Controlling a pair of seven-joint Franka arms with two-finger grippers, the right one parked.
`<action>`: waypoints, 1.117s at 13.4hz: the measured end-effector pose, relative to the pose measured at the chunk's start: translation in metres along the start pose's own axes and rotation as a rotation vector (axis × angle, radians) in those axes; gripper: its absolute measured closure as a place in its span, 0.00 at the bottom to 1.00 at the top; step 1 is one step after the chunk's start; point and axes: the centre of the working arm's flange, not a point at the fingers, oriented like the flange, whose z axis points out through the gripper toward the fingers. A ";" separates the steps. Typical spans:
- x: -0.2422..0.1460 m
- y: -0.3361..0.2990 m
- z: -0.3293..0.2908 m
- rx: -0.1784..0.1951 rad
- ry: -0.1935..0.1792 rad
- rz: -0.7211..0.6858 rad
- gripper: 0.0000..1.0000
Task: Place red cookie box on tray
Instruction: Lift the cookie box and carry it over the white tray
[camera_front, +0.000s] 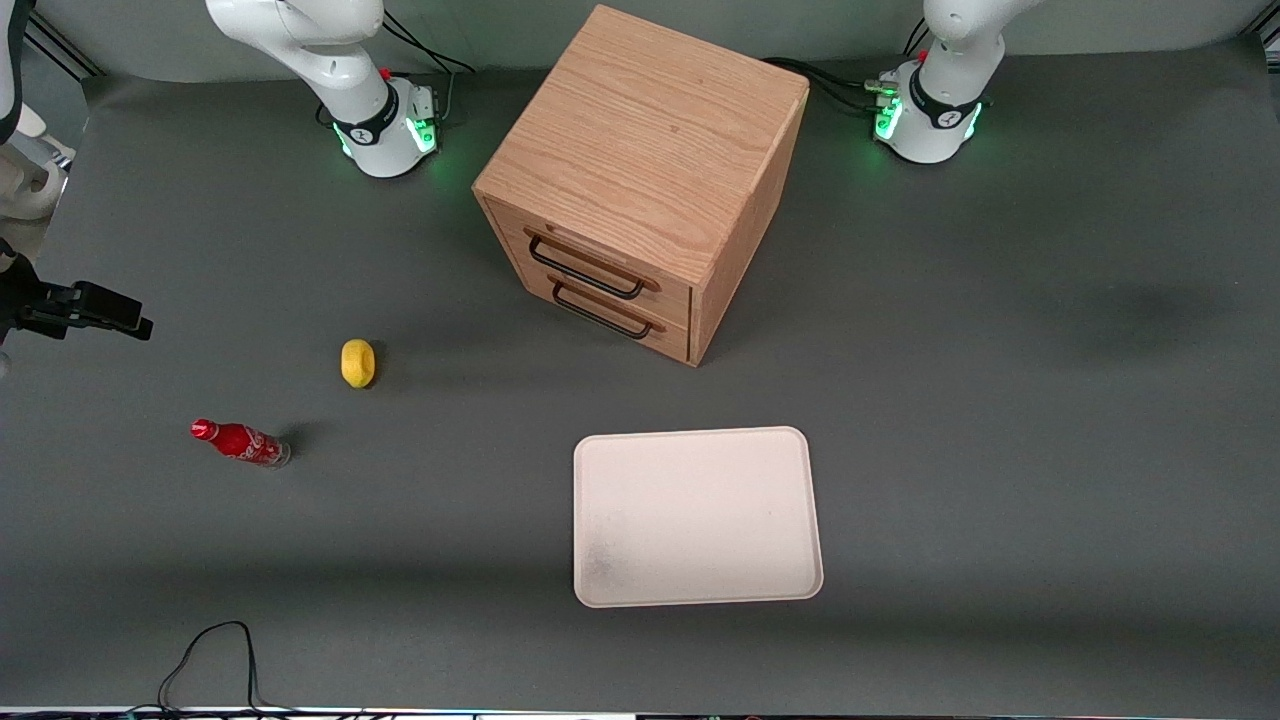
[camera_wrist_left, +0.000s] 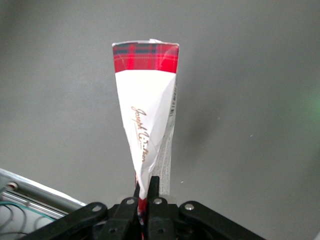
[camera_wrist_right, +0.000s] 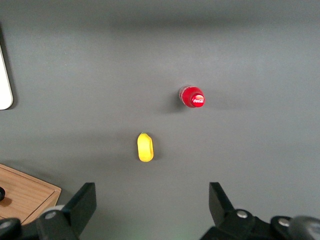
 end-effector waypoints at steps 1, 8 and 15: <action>0.004 0.002 0.000 -0.016 0.005 -0.033 0.97; 0.130 0.021 0.000 -0.133 0.041 -0.435 0.97; 0.327 0.091 -0.026 -0.155 0.052 -0.728 0.97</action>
